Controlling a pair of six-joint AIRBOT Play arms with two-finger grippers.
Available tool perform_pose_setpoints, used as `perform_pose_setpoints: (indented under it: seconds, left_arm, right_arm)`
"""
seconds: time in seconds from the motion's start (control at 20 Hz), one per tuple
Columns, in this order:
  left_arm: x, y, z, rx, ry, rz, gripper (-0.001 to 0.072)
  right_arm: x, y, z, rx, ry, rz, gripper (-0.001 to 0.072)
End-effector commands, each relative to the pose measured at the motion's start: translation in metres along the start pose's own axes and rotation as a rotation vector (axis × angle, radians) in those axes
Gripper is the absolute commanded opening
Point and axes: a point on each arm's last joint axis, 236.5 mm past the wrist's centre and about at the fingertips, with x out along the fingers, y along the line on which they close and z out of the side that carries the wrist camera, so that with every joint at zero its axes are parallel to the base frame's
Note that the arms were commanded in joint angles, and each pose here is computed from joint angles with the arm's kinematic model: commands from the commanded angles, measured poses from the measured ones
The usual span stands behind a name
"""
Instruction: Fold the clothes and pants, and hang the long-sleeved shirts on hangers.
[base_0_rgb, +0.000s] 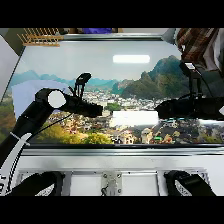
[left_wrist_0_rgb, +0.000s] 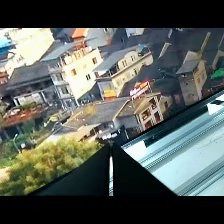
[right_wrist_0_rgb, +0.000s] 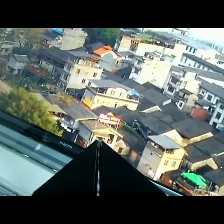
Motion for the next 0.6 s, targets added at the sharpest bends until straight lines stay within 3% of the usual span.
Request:
perform_pose_setpoints:
  seconds: [0.0, 0.5, 0.55]
  left_arm:
    - [0.0, 0.0, 0.0, 0.001, 0.0, 0.0, 0.0009]
    - [0.0, -0.001, 0.008, 0.003, -0.031, -0.002, 0.0009]
    - [-0.001, 0.002, 0.014, 0.042, -0.056, 0.009, 0.0034]
  right_arm:
    - [0.0, 0.0, 0.0, 0.0, 0.001, 0.001, 0.0018]
    - [0.0, 0.0, 0.0, 0.0, 0.001, 0.001, 0.0019]
    - [0.0, 0.0, 0.0, 0.0, 0.001, 0.001, 0.0019]
